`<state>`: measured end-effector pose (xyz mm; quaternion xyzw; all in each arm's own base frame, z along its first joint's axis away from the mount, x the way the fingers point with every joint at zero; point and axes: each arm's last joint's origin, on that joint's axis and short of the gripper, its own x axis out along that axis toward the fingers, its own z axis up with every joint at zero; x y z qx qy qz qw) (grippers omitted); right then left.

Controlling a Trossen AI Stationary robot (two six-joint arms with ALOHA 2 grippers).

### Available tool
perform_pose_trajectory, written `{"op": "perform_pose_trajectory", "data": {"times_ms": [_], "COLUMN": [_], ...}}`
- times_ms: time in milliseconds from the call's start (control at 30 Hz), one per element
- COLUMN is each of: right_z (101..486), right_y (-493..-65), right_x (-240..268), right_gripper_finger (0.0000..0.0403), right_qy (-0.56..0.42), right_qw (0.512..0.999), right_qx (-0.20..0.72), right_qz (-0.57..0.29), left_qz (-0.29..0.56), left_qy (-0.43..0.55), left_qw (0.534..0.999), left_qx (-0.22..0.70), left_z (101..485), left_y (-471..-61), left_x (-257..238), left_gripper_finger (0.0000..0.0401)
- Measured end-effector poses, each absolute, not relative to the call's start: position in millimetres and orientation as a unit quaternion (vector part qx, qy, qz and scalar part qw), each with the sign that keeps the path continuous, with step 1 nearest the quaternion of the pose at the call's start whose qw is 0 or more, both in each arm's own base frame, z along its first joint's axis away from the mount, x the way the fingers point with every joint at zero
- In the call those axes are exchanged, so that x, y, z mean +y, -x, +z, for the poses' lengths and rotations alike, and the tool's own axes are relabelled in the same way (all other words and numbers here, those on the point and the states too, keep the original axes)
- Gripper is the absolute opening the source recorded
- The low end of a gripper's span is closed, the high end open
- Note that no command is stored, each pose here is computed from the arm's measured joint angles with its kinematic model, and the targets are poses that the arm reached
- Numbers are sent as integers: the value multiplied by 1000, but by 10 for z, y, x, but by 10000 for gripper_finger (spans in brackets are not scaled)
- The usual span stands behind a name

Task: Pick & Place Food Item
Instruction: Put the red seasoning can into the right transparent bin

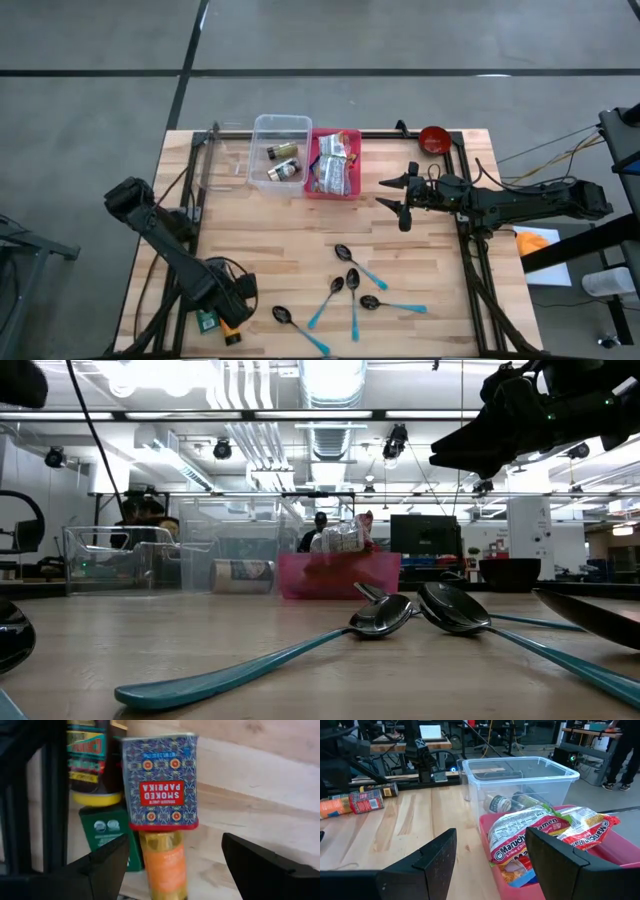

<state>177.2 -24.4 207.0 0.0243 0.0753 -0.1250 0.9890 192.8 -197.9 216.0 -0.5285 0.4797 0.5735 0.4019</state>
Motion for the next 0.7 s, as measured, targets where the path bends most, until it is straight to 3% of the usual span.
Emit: {"op": "perform_pose_trajectory", "data": {"times_ms": [600, 700], "right_z": [2070, 2070], "right_y": [-1772, -1772], "right_x": [-244, -244], "right_gripper_finger": [235, 235], "right_qy": [-24, -25], "right_qw": [989, 989], "right_qx": [75, 75], "right_qz": [-125, -125], "left_qz": [615, 603], "left_qy": [519, 529], "left_qw": [375, 388], "left_qx": [460, 455], "left_z": [1916, 1913], "left_y": [-1781, -1805], "left_x": [-1894, -1906], "left_gripper_finger": [319, 319]}}
